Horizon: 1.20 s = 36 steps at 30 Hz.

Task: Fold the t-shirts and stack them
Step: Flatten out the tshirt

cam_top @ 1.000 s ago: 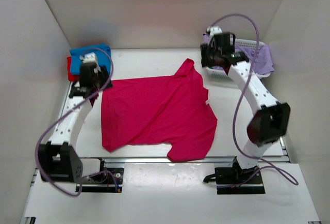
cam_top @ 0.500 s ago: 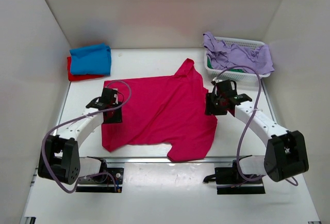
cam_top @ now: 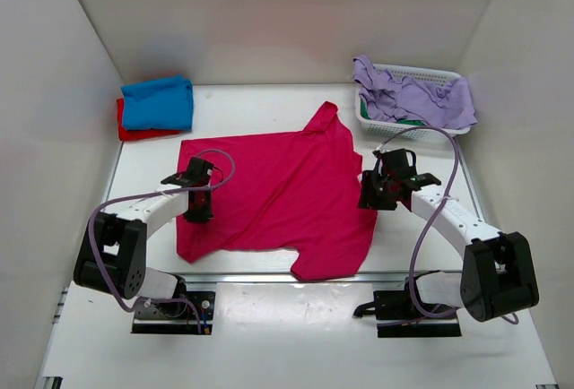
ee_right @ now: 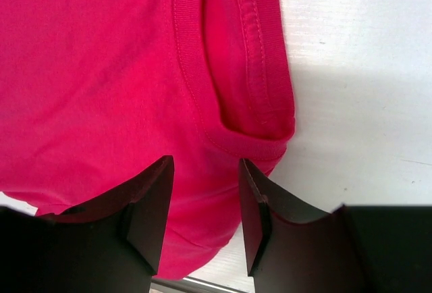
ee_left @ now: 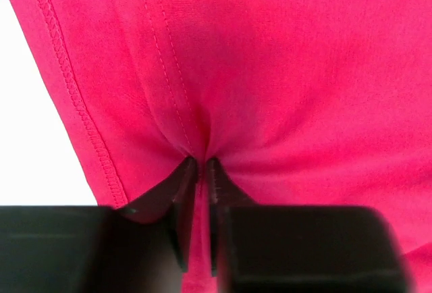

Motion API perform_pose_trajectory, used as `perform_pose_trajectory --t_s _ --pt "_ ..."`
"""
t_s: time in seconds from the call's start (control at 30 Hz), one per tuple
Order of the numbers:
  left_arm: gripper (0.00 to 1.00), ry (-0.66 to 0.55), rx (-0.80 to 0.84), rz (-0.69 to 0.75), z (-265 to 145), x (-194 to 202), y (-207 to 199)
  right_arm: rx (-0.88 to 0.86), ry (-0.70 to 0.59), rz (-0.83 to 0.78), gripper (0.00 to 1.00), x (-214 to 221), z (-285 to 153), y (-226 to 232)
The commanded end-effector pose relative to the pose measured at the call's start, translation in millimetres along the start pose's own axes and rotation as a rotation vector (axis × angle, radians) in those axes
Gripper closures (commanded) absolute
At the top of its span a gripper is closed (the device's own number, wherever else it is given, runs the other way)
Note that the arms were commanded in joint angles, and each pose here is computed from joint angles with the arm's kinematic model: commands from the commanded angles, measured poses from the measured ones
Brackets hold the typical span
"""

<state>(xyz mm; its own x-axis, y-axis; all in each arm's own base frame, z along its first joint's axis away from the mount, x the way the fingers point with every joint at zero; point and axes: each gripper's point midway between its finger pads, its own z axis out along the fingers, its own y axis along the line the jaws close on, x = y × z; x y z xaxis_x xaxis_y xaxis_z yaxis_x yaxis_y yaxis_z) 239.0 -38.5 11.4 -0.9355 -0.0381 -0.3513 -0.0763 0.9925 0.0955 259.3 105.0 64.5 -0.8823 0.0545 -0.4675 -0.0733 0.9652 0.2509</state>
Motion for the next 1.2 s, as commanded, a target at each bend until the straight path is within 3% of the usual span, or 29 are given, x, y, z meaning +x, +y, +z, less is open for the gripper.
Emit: perform_pose_trajectory --t_s 0.0,0.1,0.47,0.7,0.77,0.8,0.93,1.17 --pt "0.82 0.007 -0.026 -0.002 3.4 2.3 5.4 -0.033 -0.050 0.010 0.60 -10.6 -3.3 4.0" --pt "0.94 -0.023 -0.014 -0.009 -4.5 -5.0 3.3 -0.024 -0.027 0.023 0.60 -5.1 -0.5 0.9" --pt "1.00 -0.199 0.127 -0.087 -72.2 -72.2 -10.2 0.081 0.058 0.074 0.61 17.7 11.3 -9.9" --pt "1.00 -0.284 0.169 -0.127 -97.0 -98.0 -6.8 0.172 0.121 0.071 0.52 30.4 20.1 -20.5" --pt "1.00 -0.290 0.180 -0.137 -97.4 -102.3 -7.4 0.136 0.129 0.064 0.79 30.6 22.3 -13.5" --pt "1.00 -0.295 0.185 -0.139 -97.7 -106.1 -8.5 0.133 0.122 0.071 0.99 28.1 22.1 -13.1" --pt "1.00 -0.254 0.190 -0.126 -96.1 -114.0 -9.1 0.112 0.076 0.064 1.00 -2.7 13.6 -15.7" --pt "1.00 -0.250 0.187 -0.114 -101.2 -119.6 2.3 0.271 0.025 0.030 1.00 -66.5 -7.9 -74.4"
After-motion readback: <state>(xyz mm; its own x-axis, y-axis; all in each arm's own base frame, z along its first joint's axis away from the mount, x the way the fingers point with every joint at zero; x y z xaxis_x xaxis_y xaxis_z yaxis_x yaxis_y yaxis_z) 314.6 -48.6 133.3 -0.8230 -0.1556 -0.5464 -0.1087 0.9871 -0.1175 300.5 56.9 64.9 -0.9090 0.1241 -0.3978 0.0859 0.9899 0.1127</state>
